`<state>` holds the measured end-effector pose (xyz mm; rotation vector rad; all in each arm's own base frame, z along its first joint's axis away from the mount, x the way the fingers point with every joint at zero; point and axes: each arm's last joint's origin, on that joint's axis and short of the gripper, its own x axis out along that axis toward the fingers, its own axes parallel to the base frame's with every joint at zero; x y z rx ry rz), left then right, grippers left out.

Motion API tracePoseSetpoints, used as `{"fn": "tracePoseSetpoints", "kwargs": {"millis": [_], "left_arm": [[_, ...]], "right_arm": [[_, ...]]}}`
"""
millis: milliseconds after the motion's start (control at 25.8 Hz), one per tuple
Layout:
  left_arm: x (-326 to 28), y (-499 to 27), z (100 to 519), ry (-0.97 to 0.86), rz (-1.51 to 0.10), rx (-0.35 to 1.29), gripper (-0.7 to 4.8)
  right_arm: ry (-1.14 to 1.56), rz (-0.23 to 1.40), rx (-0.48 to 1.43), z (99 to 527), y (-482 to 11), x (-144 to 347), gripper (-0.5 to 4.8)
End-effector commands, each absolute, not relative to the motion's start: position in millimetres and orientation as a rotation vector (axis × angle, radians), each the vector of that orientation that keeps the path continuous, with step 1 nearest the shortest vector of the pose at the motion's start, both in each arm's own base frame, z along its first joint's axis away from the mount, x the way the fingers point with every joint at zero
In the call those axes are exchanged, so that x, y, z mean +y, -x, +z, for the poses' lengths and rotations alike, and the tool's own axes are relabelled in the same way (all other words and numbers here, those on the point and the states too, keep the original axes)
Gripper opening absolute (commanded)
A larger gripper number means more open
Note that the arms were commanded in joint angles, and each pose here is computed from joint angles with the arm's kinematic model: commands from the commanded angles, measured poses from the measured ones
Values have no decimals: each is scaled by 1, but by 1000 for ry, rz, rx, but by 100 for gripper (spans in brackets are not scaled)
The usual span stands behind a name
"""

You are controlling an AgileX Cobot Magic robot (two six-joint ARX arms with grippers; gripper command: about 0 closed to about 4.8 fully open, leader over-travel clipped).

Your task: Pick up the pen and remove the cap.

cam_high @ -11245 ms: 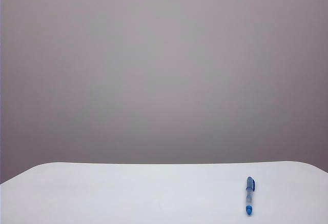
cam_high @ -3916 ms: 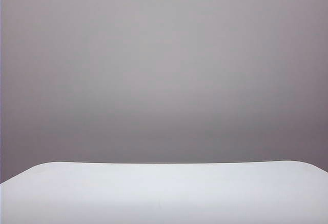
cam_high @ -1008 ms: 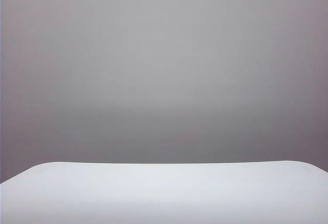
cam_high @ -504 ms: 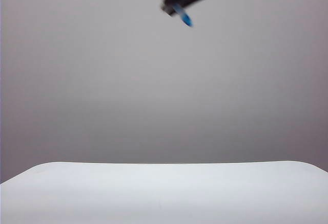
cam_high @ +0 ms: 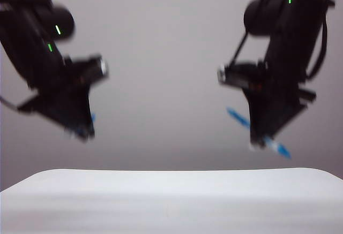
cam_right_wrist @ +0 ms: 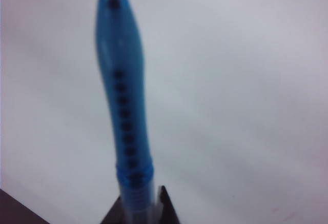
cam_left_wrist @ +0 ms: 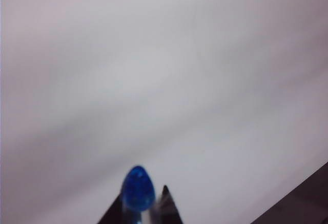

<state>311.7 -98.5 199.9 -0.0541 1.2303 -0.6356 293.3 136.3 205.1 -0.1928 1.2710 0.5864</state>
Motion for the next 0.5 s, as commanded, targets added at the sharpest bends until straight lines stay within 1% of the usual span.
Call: {"fn": "tracePoseSetpoints", "kwargs": {"millis": [39,233,310,349,504], "left_arm": [[-118,-310,171,-43,-604,1352,26],[-144,-309,146,-241,-555,1369,26],[-150,-309,140,-292,-543,1352,25],[-154,-311,136,-342,-514,1326,25],[-154,-314,131,-365,-481,1311,26]], "right_arm": [[204,584,1335,176,-293,137,-6],[239,542,1401,151,-295,137,-6],[256,523,1407,145,-297,137,-6],[290,482,1401,140,-299,137,-5],[316,443,1404,135,-302,134,-5]]}}
